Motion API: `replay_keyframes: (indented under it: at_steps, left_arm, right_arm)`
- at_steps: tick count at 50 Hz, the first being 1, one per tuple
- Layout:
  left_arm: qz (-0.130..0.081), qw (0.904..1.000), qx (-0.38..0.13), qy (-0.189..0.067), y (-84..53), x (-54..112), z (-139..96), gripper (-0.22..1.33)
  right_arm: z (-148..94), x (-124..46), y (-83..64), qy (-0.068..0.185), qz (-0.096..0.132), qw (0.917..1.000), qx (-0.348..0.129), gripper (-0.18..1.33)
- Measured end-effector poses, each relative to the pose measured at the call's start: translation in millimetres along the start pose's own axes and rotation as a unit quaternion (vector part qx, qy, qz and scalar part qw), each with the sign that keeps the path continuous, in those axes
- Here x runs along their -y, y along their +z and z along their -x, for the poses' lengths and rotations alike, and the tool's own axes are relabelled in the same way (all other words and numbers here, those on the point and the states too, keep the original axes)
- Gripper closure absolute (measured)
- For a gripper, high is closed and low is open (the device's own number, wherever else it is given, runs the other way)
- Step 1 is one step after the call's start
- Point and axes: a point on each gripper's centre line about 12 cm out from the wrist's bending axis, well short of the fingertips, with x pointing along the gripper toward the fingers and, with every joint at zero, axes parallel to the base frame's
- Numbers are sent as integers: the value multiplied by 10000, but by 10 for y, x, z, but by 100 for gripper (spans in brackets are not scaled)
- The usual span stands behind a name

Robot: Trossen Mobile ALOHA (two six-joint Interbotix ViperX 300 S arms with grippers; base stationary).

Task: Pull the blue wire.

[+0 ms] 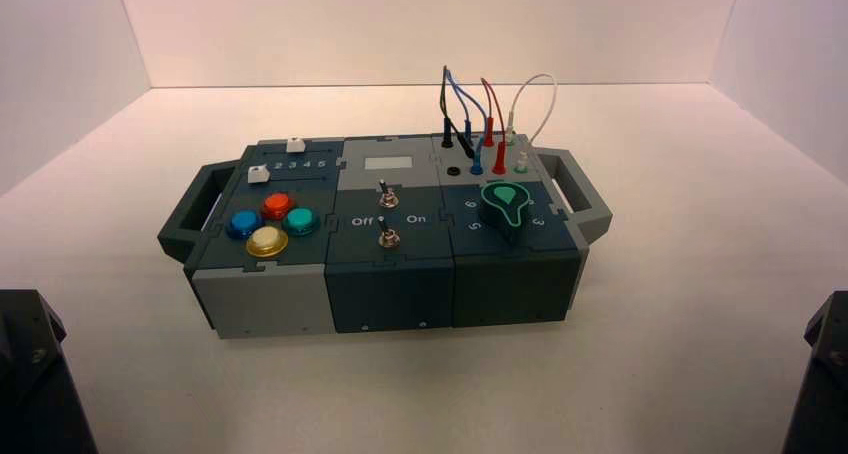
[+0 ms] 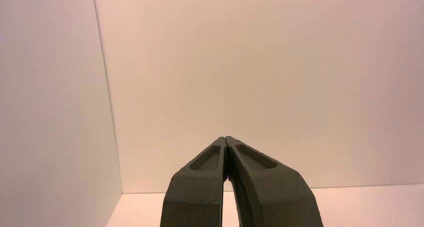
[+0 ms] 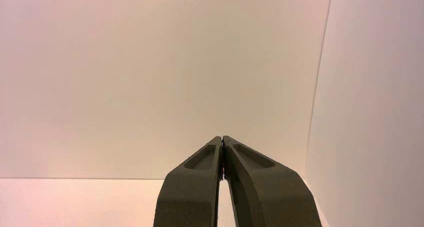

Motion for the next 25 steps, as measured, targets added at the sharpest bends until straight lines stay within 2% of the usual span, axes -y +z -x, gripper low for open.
replay_keyframes:
  at_steps: [16, 21, 25]
  left_arm:
    - [0, 10000, -23, 2, -7, 0, -2, 128]
    - [14, 9995, -307, 1, -87, 0, -20, 128]
    - [14, 9975, -698, -82, -174, 33, -52, 128]
  right_arm:
    - [-2, -3, -21, 7, 0, 10000, -84, 129]
    - [-20, -12, -85, 28, -1, 9994, -345, 129]
    - [-63, -80, -142, 193, -22, 9974, -691, 129]
